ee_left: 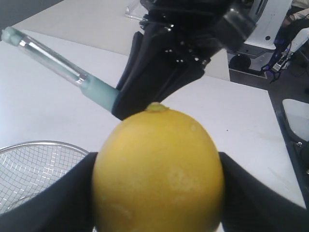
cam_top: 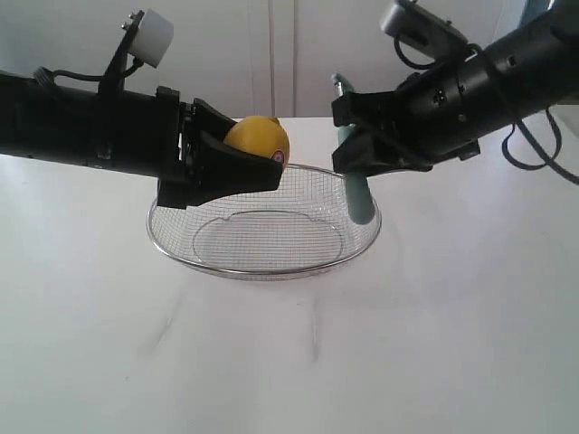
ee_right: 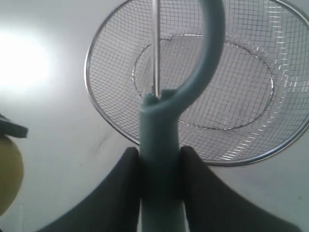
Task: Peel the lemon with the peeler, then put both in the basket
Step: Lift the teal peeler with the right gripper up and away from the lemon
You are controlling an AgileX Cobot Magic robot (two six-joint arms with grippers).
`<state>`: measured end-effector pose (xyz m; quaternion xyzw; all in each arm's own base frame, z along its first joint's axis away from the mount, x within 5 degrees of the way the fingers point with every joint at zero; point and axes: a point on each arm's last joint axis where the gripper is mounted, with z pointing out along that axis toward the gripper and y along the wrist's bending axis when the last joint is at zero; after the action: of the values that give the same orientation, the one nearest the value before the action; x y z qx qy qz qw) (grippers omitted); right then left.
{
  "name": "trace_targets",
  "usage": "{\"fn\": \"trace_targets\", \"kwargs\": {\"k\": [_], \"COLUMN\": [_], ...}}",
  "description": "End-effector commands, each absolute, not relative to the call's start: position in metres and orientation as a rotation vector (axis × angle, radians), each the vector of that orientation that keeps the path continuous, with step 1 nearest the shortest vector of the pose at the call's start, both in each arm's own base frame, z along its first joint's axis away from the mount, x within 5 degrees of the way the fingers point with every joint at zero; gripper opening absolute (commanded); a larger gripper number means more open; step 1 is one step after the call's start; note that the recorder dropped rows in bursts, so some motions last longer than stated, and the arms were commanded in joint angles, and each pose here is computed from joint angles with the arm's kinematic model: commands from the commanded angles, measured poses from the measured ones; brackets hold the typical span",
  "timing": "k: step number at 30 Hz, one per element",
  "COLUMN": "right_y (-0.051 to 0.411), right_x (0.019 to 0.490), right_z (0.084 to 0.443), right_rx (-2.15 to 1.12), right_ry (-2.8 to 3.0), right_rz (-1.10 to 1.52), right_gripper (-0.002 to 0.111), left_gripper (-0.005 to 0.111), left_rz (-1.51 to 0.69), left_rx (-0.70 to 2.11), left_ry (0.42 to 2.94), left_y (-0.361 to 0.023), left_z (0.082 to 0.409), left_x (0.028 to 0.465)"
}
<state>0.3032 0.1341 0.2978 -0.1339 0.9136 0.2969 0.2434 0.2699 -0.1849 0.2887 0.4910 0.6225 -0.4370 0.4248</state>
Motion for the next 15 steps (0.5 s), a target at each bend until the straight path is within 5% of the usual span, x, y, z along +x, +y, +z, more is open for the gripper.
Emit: {"fn": "trace_targets", "kwargs": {"k": [1, 15], "right_y": [0.134, 0.149], "right_x": [0.321, 0.386], "right_z": [0.299, 0.279], "right_rx": [-0.424, -0.595], "right_ry": [2.547, 2.649], "right_rz": [0.739, 0.628], "right_gripper": [0.000, 0.000], "left_gripper": [0.000, 0.000], "left_rz": [-1.126, -1.128], "left_rx": [1.219, 1.220], "left_ry": [1.530, 1.529], "left_y": [-0.187, -0.187], "left_z": [0.294, 0.294], "left_x": [0.268, 0.267]}}
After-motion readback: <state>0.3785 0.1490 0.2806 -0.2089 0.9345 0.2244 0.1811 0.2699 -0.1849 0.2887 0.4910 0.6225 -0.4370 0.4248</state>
